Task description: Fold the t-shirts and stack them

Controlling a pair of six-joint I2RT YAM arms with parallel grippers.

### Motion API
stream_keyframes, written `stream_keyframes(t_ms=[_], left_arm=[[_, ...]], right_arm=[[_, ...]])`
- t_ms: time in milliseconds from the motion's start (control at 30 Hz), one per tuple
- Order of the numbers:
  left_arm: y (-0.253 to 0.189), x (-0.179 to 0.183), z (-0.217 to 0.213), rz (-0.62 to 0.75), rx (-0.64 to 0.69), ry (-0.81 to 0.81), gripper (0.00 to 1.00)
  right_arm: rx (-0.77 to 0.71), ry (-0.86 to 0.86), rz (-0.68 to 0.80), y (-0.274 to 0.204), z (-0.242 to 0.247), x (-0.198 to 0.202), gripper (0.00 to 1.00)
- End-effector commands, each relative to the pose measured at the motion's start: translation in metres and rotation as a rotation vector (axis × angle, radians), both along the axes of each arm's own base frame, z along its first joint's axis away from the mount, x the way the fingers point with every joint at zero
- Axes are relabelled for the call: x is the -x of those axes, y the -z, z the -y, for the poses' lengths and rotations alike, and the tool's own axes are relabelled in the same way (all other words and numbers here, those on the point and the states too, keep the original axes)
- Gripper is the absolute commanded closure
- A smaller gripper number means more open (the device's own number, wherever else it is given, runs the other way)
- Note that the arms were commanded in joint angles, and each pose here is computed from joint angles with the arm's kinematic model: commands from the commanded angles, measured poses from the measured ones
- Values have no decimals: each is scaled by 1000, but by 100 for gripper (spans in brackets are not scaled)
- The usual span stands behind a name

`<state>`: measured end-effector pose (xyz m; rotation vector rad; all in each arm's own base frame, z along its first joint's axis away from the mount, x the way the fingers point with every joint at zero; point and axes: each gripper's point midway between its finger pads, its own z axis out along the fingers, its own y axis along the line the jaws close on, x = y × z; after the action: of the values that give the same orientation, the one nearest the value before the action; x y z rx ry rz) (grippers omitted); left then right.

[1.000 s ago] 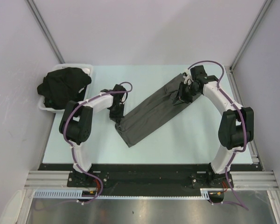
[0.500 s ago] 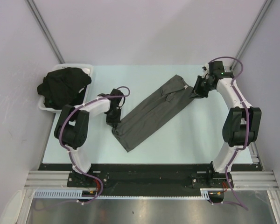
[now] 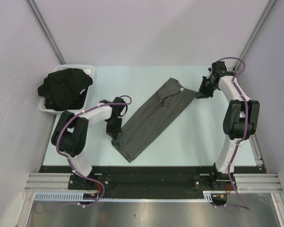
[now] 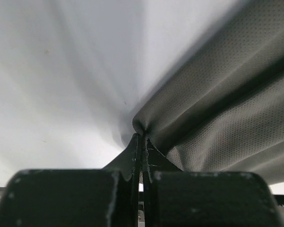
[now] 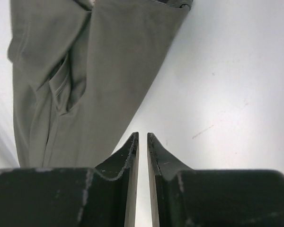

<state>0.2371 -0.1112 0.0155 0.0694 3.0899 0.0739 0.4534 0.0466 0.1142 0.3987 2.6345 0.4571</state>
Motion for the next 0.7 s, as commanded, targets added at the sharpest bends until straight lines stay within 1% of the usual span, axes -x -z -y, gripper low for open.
stream_keyframes(t_ms=[0, 67, 200, 367, 667], left_arm=[[-13, 8, 10, 8, 32, -19, 100], [-15, 7, 13, 11, 37, -14, 100], [-16, 5, 15, 9, 37, -8, 100], [-15, 7, 15, -4, 41, 5, 100], [-15, 10, 14, -9, 37, 4, 100]], right_arm=[[31, 16, 30, 13, 7, -16, 82], [34, 17, 20, 23, 8, -19, 81], [25, 9, 46, 30, 7, -33, 75], [21, -3, 62, 39, 7, -51, 72], [30, 3, 82, 50, 12, -71, 68]])
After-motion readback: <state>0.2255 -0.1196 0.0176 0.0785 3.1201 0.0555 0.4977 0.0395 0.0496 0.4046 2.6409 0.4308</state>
